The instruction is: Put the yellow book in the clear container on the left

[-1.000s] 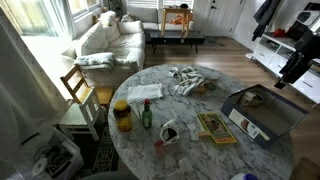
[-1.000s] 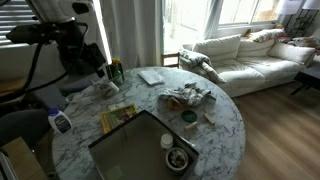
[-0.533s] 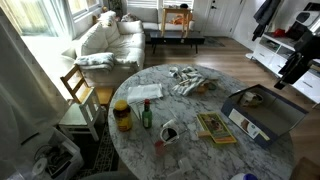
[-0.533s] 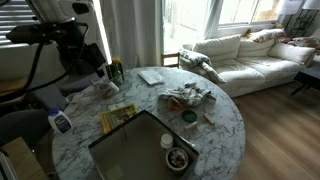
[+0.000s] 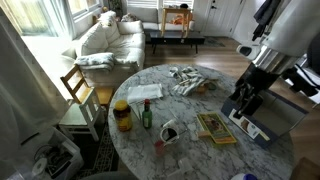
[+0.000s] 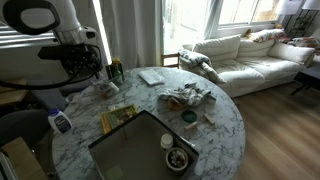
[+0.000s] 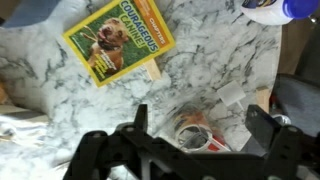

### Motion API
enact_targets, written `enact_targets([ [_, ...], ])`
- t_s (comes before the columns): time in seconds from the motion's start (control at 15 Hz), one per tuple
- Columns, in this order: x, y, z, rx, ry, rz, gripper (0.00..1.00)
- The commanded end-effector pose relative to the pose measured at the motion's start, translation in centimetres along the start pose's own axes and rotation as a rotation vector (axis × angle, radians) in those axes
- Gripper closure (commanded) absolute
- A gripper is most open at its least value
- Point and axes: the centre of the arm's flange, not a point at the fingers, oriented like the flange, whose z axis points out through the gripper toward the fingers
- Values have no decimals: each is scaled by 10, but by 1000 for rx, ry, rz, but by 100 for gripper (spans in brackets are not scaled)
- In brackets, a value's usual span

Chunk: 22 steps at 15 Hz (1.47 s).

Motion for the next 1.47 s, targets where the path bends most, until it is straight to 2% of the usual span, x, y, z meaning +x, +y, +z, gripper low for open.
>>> enact_targets([
  [0.0, 30, -10, 58, 103, -30, -171, 0],
  [0.07, 32, -16, 72, 128, -59, -216, 0],
  [0.13, 19, -19, 47, 84, -37, -141, 0],
  [0.33, 25, -23, 72, 119, -73, -196, 0],
  [0.67, 29, -21, 69, 116, -67, -205, 0],
  [0.93, 10, -17, 111, 147, -92, -292, 0],
  [1.07, 6, -15, 129, 170, -112, -371, 0],
  [1.4, 6, 2, 163, 190, -103, -471, 0],
])
